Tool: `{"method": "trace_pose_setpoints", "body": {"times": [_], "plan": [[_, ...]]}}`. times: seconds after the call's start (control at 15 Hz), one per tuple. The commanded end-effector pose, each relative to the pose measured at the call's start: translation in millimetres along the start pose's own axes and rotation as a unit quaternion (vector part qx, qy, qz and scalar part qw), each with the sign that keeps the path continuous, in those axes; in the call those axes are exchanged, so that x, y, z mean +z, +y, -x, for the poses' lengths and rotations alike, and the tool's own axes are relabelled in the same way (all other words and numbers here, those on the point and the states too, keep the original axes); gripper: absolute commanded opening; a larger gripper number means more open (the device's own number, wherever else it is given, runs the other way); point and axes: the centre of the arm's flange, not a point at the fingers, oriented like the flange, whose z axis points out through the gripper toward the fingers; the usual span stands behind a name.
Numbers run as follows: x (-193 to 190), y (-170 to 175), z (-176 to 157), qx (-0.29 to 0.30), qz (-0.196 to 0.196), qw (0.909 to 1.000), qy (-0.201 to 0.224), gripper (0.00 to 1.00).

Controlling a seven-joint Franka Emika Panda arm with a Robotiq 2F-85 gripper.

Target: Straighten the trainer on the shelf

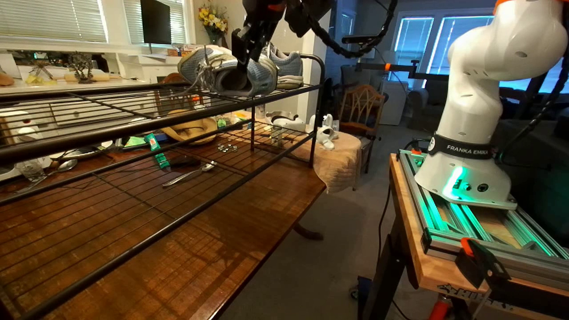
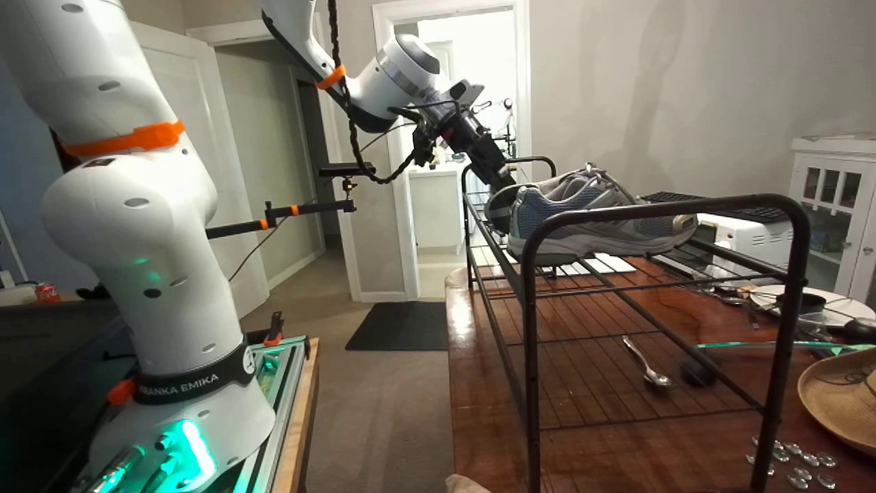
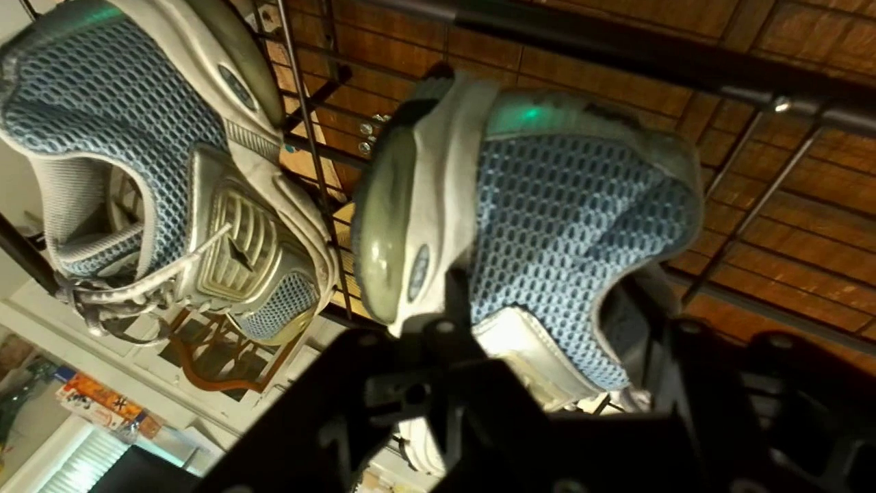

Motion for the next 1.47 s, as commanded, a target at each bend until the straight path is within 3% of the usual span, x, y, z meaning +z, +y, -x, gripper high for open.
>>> {"method": "trace_pose_setpoints", "body": {"times": [0.0, 0.2, 0.6, 0.73, 1.13, 1.4], "plan": [[8.7, -2.9, 4.0, -0.015, 0.003, 0.9999, -0.003, 0.21], [6.6, 4.1, 1.3, -0.001, 0.001, 1.0, -0.008, 0.12], [-12.3, 25.0, -23.0, 0.056, -0.026, 0.998, 0.013, 0.06], [-18.7, 29.6, -28.6, 0.073, -0.039, 0.9964, 0.019, 0.0], [-36.0, 31.6, -27.4, 0.095, -0.089, 0.9915, 0.008, 0.01], [-40.9, 39.3, -16.0, 0.103, -0.089, 0.9906, -0.01, 0.02]]}}
